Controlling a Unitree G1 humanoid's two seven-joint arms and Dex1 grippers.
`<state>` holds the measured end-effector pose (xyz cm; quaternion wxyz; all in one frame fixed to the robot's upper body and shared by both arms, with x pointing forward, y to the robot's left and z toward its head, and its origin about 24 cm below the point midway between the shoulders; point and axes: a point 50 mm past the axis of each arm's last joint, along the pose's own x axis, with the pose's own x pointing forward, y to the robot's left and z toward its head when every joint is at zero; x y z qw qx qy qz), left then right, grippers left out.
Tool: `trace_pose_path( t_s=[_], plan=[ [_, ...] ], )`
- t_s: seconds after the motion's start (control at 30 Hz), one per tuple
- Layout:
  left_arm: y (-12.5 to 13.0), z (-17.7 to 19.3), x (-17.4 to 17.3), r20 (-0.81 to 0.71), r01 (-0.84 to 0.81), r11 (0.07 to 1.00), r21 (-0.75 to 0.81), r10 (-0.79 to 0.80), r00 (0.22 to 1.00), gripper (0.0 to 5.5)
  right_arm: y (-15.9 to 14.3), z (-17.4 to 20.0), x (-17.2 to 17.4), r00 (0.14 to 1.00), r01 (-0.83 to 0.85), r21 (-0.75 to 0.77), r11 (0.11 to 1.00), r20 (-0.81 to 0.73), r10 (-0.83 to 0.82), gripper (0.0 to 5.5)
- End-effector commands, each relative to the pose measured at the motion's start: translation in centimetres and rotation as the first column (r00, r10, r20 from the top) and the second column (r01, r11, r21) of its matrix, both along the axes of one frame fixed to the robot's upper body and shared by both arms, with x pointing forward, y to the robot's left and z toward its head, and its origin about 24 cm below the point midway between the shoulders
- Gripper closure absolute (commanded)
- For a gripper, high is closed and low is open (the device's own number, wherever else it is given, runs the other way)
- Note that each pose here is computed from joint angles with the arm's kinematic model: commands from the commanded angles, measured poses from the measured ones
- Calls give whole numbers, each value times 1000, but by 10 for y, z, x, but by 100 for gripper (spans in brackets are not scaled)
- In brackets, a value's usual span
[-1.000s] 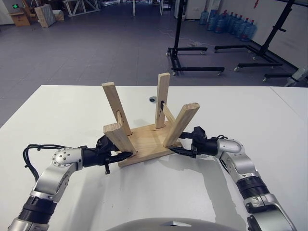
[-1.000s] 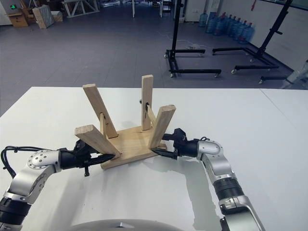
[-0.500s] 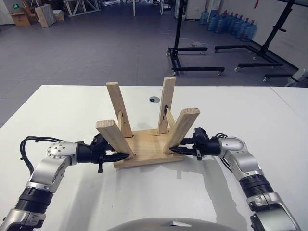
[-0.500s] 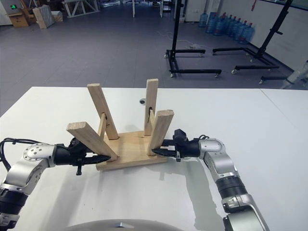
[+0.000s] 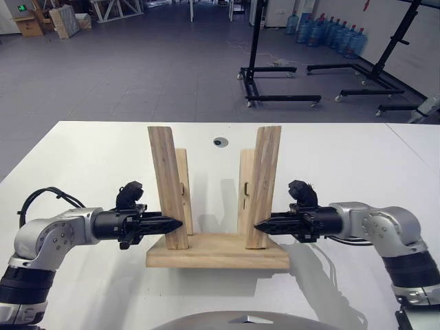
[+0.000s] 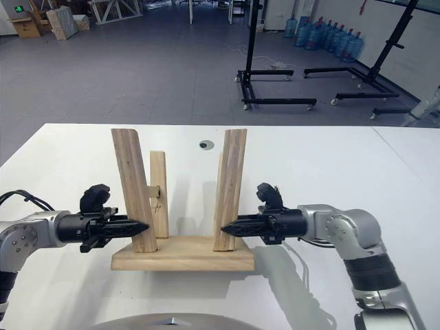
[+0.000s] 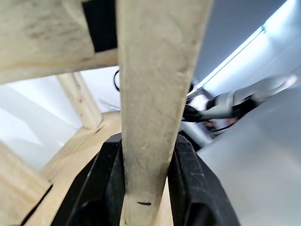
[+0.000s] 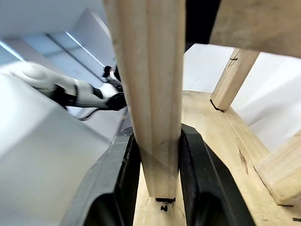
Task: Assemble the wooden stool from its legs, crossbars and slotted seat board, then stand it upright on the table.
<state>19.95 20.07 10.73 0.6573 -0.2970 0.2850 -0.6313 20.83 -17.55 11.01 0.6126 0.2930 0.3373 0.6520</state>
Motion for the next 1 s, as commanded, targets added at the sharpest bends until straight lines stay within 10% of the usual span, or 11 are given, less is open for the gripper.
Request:
trace_pose_path(
  t_s=[0.03,0.27,0.53,1.0],
  plan=[
    [-23,4,-12,-133,103,992,-72,-112,985,450,12,2,-16,963,-129,25,991,-235,131,448],
    [-19,-10,-22,-254,75,996,-39,-83,964,411,7,-20,7,952,29,-22,999,-304,-34,448],
    [4,-1,18,-113,-125,992,6,125,986,301,-8,-5,55,955,154,53,987,-263,-135,298],
    [43,15,18,34,-262,965,19,261,965,230,-40,8,-1,950,302,40,953,-98,-297,229]
  ],
)
